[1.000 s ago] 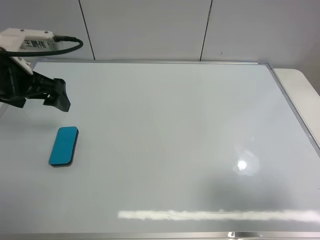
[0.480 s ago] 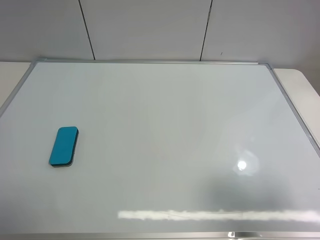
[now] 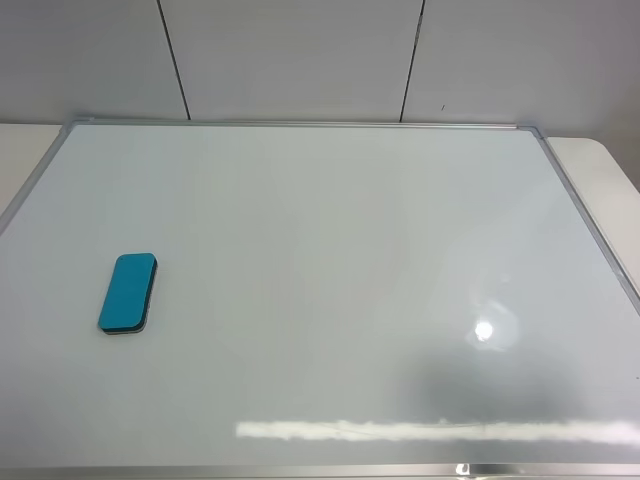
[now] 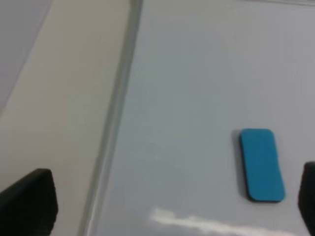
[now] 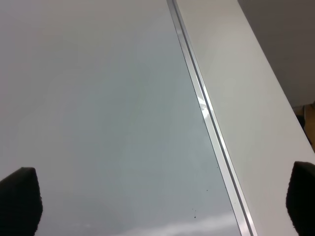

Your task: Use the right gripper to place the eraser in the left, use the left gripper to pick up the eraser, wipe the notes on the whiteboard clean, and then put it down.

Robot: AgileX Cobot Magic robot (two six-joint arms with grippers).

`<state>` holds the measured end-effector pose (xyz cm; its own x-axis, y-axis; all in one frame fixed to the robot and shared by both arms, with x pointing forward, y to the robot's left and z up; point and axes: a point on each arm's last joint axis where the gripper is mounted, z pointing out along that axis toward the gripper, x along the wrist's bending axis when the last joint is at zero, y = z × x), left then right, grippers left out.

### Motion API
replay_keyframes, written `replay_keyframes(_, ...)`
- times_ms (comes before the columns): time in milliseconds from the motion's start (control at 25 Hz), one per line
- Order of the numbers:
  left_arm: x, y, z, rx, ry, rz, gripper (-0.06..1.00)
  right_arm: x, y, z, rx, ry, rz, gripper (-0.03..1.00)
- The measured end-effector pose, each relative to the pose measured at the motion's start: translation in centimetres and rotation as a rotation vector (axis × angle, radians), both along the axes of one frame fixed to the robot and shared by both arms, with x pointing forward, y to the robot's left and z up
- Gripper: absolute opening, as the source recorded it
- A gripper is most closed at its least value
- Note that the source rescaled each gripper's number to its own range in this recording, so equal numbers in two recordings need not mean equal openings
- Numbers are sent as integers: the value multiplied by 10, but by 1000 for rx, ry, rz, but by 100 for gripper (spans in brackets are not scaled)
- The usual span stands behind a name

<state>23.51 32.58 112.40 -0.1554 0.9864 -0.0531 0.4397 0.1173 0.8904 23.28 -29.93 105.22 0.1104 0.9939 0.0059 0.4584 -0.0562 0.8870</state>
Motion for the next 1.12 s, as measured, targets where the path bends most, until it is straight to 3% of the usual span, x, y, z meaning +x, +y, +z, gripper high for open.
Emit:
replay_keyframes(200,-24,-2,-29,-14,-57,110,99,0,0,0,0,0,0,100)
replay_keyframes(440,-21,-13,-47,28,-32,65,100,0,0,0,0,0,0,100)
replay_keyframes(640,-8,-18,-67,12,7,22,100,0,0,0,0,0,0,100)
replay_keyframes(1120,-4,-19,-69,12,-10,7,100,0,0,0,0,0,0,100)
